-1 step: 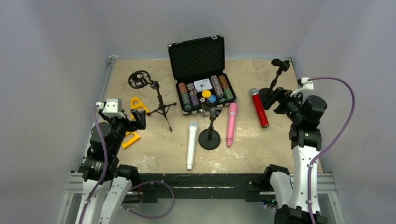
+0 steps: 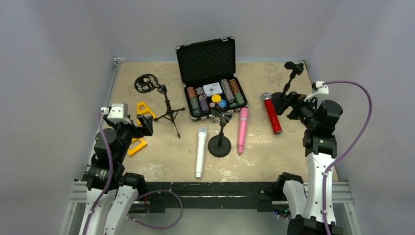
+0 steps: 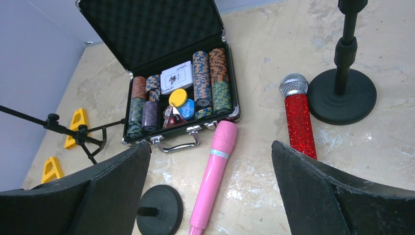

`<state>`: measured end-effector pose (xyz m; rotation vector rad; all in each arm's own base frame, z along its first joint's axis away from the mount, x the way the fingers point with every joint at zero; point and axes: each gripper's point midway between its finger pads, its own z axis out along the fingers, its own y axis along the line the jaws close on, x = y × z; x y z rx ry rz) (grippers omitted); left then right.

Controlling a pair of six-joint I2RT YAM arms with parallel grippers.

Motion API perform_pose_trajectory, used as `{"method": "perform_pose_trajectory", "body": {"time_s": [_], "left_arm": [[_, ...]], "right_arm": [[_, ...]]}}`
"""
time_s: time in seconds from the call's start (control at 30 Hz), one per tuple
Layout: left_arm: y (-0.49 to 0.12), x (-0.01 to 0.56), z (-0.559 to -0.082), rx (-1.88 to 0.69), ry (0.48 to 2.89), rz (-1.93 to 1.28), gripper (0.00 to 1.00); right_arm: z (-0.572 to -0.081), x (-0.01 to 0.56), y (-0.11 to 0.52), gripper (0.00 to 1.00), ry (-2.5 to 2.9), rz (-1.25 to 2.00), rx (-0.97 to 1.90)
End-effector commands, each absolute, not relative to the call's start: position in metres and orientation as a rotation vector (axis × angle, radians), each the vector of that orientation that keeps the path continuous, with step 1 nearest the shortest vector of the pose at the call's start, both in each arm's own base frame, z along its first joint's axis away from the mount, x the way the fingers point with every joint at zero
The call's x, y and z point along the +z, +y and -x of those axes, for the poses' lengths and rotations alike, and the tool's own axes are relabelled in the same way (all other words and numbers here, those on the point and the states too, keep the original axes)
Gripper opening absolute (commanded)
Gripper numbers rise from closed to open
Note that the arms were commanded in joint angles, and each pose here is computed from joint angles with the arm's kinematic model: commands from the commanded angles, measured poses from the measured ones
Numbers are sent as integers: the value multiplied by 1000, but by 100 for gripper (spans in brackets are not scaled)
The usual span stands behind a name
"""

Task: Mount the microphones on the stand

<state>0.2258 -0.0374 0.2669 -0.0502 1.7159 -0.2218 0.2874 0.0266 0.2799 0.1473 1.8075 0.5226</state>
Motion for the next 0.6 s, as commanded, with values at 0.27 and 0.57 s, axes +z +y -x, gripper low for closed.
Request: {"method": "perform_pose_trajectory", "body": {"time_s": [0.27,0.57], "left_arm": [[-52,283,-226,-311,1697,18,100],[-61,283,-225,-356,1718,-24,100]], "right_arm": [[-287,300,31,99,1758,-89,532],[-271,277,65,99,1709,328,606]]}}
